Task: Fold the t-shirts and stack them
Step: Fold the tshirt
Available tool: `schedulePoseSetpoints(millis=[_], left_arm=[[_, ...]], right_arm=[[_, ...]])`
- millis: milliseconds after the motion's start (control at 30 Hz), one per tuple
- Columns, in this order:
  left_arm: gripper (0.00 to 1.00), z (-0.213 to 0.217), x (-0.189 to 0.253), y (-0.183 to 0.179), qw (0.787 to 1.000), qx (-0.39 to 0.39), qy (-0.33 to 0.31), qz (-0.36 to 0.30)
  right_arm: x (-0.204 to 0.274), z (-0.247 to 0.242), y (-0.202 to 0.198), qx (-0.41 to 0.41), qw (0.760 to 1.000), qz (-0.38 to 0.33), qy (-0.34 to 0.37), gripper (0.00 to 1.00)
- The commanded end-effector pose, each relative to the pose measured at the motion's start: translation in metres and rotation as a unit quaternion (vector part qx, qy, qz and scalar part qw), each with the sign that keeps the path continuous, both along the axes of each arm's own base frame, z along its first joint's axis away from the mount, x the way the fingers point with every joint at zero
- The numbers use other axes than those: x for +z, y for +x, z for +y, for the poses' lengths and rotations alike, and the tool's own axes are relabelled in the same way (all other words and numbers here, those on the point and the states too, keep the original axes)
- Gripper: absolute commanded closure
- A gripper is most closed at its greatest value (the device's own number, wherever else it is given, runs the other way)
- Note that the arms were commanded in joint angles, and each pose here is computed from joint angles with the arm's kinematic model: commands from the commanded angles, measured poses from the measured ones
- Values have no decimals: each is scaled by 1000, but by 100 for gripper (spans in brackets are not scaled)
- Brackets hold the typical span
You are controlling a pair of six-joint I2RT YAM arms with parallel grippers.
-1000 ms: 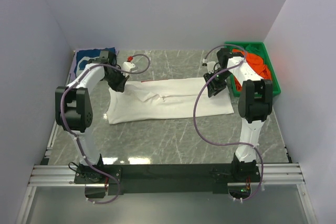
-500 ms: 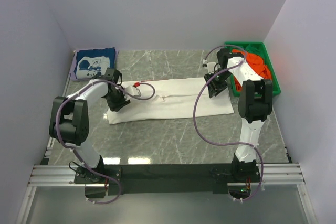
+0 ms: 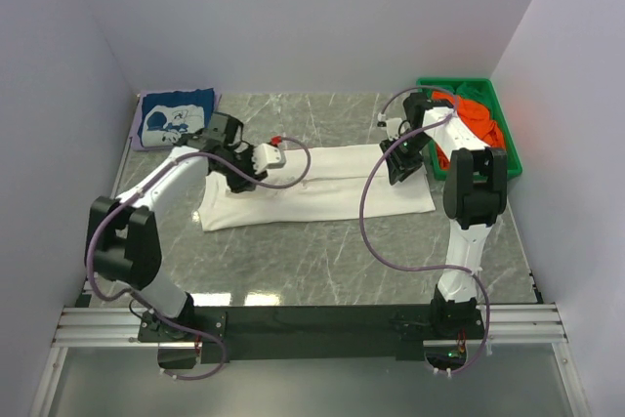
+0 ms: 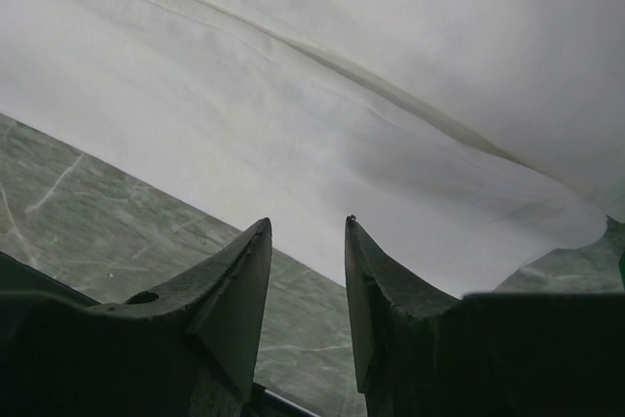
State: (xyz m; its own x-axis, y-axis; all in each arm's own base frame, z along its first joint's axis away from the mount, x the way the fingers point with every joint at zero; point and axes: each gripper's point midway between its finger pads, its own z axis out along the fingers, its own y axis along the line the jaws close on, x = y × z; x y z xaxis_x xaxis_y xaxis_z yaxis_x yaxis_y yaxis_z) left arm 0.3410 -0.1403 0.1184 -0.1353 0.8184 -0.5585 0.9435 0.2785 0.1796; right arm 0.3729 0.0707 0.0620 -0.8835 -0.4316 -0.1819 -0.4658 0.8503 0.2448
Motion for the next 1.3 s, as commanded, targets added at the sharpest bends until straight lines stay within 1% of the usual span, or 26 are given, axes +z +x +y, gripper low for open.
schedulePoseSetpoints(millis=[0, 67, 267, 333, 433, 567, 667, 700, 833, 933, 967, 1000, 1067, 1100, 1167, 1233, 1267], left_arm=[[59, -37, -5, 4, 999, 9, -41, 29], [59, -47, -18, 9, 998, 23, -34, 38], [59, -55, -57, 16, 998, 42, 5, 46], [59, -58, -60, 22, 998, 54, 4, 46], [57, -62, -73, 28, 996, 63, 9, 62], [57, -59, -86, 34, 995, 73, 23, 63], [62, -59, -88, 37, 995, 76, 24, 58], [65, -59, -87, 37, 995, 74, 24, 58], [69, -61, -75, 37, 996, 67, 18, 53], [75, -61, -69, 37, 997, 62, 14, 54], [78, -62, -65, 36, 997, 60, 13, 53], [84, -63, -60, 39, 997, 59, 10, 50], [91, -67, -48, 39, 998, 53, -5, 45], [99, -69, -40, 39, 998, 49, -11, 47], [99, -78, -26, 32, 998, 28, -34, 54], [99, -83, -16, 21, 996, 9, -43, 75], [99, -89, -12, 13, 994, -7, -61, 92]], right_arm=[[8, 1, 4, -13, 1000, -11, 10, 57], [9, 1, 5, -17, 1000, -12, 11, 57], [7, -1, 3, -21, 1000, -9, 8, 57], [7, -3, 3, -24, 1000, -9, 7, 57], [6, -4, 3, -26, 1000, -7, 6, 58], [6, -6, 4, -29, 1000, -7, 5, 58], [6, -6, 3, -28, 1000, -6, 5, 58], [6, -6, 2, -29, 1000, -4, 5, 58], [6, -6, 2, -28, 1000, -5, 6, 58], [6, -5, 2, -27, 1000, -4, 7, 58], [7, -5, 2, -27, 1000, -4, 8, 58], [7, -5, 3, -27, 1000, -6, 8, 58], [7, -6, 2, -26, 1000, -5, 7, 58], [7, -6, 2, -26, 1000, -5, 7, 58], [7, -6, 1, -25, 1000, -4, 7, 59], [8, -6, 1, -24, 1000, -5, 6, 59], [7, -6, 2, -25, 1000, -5, 5, 59]])
